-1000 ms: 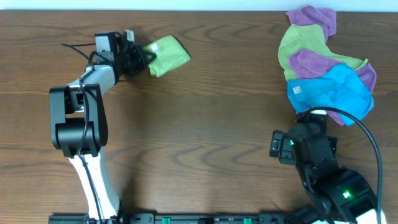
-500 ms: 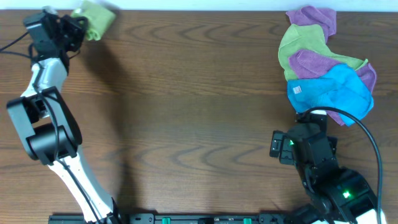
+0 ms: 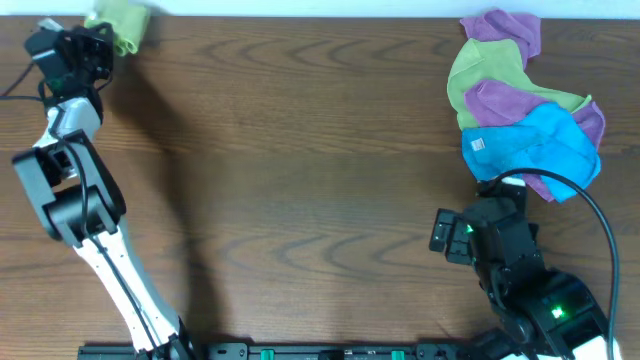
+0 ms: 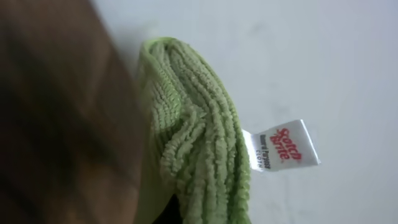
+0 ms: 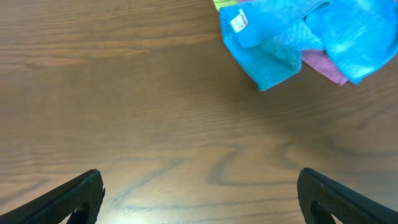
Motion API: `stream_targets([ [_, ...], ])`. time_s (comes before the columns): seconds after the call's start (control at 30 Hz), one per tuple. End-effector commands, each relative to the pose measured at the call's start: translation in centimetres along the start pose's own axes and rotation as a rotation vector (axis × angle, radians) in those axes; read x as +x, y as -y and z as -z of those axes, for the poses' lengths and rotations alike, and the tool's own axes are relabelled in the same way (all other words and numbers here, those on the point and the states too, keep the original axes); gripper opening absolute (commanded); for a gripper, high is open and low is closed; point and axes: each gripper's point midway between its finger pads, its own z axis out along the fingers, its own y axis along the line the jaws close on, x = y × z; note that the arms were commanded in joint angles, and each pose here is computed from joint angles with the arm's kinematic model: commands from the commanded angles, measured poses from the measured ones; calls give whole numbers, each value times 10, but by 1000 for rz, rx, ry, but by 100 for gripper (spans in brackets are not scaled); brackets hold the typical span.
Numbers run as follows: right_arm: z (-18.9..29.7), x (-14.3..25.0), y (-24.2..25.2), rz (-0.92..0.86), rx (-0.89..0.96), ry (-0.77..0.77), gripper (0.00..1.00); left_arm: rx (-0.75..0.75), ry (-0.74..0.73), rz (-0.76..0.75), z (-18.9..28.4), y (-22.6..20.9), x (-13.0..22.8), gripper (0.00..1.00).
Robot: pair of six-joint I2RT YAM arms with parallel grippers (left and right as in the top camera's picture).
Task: Fold the cloth
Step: 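Carry the folded cloth leftward with left gripper to the top-left corner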
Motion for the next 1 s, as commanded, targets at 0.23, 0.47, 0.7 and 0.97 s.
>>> stream_targets([
  [0.23, 0, -4, -4, -71, -35, 3, 99, -35, -18, 61, -10, -22, 2, 6],
  [0.47, 0, -3, -6, -73, -42, -1, 99, -47, 2, 98, -14, -21, 6, 6],
  [0.7, 1, -5, -8, -75, -57, 0, 99, -67, 56, 182, -17, -24, 3, 6],
  [0.97, 1, -5, -8, -76, -57, 1, 99, -75, 70, 182, -16, -26, 0, 8],
])
